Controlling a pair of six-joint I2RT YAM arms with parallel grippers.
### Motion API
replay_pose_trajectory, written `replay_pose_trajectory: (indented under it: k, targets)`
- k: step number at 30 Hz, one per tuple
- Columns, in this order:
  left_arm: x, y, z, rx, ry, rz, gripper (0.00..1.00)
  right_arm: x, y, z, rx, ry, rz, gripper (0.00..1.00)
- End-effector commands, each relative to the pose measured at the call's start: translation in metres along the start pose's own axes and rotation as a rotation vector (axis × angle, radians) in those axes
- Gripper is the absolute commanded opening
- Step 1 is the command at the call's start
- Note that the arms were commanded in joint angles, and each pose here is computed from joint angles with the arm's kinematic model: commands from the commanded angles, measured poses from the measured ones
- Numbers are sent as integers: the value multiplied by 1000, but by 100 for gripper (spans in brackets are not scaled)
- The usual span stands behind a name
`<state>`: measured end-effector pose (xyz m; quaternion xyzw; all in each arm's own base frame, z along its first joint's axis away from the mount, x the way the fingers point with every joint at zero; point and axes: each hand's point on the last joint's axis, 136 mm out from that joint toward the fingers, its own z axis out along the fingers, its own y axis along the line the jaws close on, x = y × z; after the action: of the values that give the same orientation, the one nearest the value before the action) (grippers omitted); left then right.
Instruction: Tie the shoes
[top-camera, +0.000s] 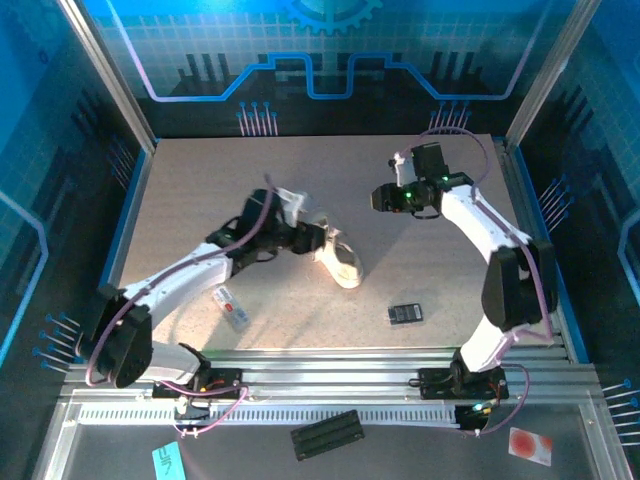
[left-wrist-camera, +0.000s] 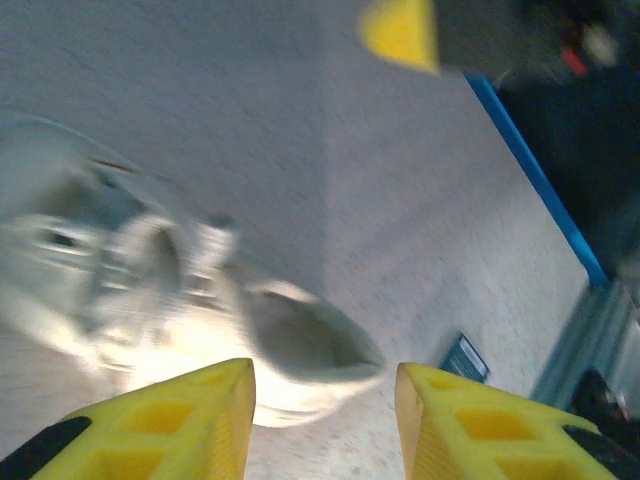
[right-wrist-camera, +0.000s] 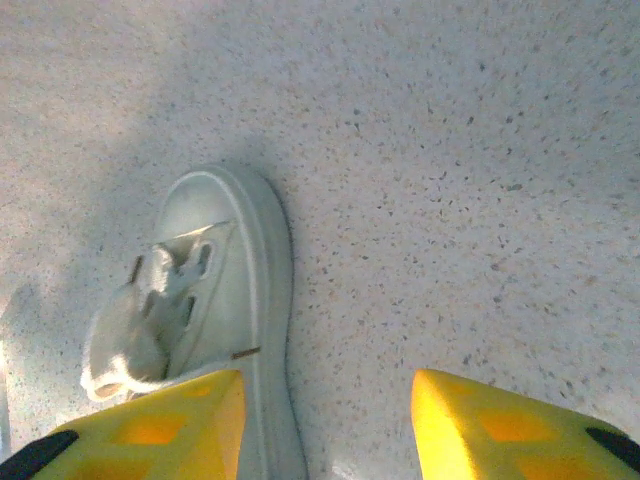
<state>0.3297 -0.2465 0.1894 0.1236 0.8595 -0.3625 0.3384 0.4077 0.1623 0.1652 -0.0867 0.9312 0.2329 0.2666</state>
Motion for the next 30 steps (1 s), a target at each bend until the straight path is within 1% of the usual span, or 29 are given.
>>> replay_pose_trajectory:
  k: [1,5,7,8,10,13,16,19,22,27,30]
  targets:
    - [-1,33,-15,-21,28,-46,42,39,4,4,65,76,14,47]
    - [-14,68,-11,-8,30,-132,38,60,3,18,58,99,65,47]
    - [-13,83,0,-4,49,-138,37,62,0,28,50,122,96,47]
    - [-12,86,6,9,58,-126,37,62,0,31,46,135,109,47]
    - [-8,87,18,68,80,-58,36,60,5,32,52,148,102,47]
    - [-1,89,31,134,94,30,36,60,16,26,106,147,38,46]
    - [-1,98,41,152,111,15,35,66,34,18,161,151,-39,46]
    - [0,112,50,127,118,-62,34,70,54,14,214,154,-108,46]
    - [2,125,53,90,97,-133,33,71,81,17,259,149,-153,50]
    - [7,129,54,78,104,-177,31,65,122,33,331,145,-198,50]
    - [10,127,53,84,114,-180,32,67,139,49,355,182,-235,50]
